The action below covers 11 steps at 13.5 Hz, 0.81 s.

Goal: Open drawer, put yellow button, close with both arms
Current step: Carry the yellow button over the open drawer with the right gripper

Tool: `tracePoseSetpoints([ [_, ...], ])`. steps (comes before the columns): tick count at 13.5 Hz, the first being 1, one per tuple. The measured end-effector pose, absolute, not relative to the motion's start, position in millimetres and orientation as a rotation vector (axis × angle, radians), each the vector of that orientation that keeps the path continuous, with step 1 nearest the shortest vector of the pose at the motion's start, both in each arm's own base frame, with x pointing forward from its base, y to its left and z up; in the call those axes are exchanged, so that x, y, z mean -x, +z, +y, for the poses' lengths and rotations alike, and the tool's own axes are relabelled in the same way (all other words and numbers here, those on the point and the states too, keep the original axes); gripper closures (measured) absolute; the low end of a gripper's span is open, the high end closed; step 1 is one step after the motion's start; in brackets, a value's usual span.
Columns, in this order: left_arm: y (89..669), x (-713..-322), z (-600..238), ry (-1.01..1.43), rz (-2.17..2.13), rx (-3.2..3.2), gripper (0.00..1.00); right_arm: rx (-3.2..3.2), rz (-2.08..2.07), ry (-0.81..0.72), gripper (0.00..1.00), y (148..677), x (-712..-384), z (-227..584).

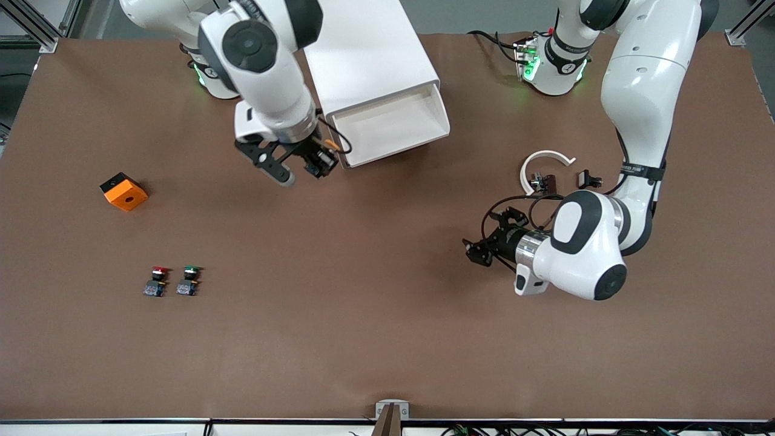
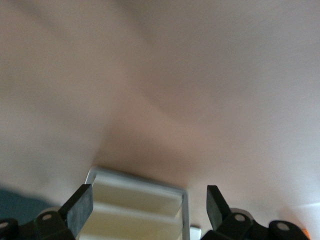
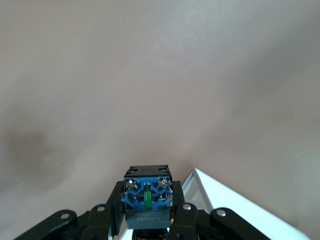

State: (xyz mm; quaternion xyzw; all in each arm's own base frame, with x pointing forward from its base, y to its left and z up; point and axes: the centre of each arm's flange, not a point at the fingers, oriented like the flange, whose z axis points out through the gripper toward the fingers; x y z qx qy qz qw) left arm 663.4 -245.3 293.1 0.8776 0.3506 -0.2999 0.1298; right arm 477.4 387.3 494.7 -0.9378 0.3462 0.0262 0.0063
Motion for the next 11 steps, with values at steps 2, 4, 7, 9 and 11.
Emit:
tracePoseSetpoints([
  [2, 305.9, -679.6, -237.2, -0.639, 0.920, -2.637, 0.00, 2.941, 1.159, 0.056, 0.59, 488.0, -453.2, 410.5],
  [4, 316.7, -692.9, -235.8, -0.415, 0.844, -2.717, 0.00, 2.933, 1.240, 0.052, 0.59, 477.3, -430.3, 430.4],
  [7, 339.6, -697.5, -245.1, -0.240, 0.770, -2.773, 0.00, 2.890, 1.343, 0.044, 0.59, 472.7, -413.8, 445.8],
  [9, 361.0, -695.7, -250.2, -0.191, 0.745, -2.775, 0.00, 2.852, 1.390, 0.034, 0.59, 470.5, -409.9, 453.5],
  [11, 384.3, -693.5, -252.2, -0.150, 0.729, -2.768, 0.00, 2.826, 1.408, 0.024, 0.59, 462.9, -403.7, 466.3],
])
